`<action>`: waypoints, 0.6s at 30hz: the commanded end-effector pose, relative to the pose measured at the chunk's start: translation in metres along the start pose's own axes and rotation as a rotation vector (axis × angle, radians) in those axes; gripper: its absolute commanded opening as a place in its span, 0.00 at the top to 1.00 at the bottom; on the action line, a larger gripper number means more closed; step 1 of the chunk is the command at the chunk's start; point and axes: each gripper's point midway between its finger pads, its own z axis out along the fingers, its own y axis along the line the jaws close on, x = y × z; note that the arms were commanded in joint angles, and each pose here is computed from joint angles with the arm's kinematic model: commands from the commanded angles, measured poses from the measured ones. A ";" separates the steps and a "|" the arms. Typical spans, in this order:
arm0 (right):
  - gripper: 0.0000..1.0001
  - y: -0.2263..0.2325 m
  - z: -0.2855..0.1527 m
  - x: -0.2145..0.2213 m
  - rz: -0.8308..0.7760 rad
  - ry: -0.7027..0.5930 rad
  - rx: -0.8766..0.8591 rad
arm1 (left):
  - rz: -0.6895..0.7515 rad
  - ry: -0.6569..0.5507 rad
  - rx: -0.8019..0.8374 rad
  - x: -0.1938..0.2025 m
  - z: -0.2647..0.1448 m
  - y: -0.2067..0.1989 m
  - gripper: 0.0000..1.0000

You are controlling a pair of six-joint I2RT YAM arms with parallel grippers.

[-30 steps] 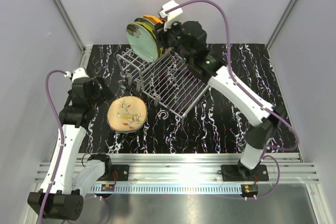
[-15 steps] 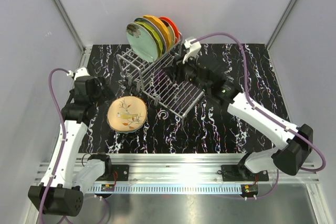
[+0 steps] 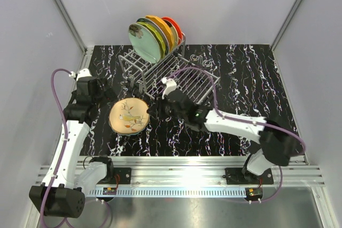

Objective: Load the plates into the dish rack
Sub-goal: Grab a plate with the right arm

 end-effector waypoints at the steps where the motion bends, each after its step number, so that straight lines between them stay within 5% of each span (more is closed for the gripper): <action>1: 0.67 -0.010 0.030 0.020 0.117 0.001 0.029 | -0.009 -0.037 0.034 -0.008 0.000 -0.006 0.01; 18: 0.63 -0.058 0.092 0.078 0.290 0.087 0.227 | -0.019 -0.051 0.085 -0.010 -0.007 -0.013 0.01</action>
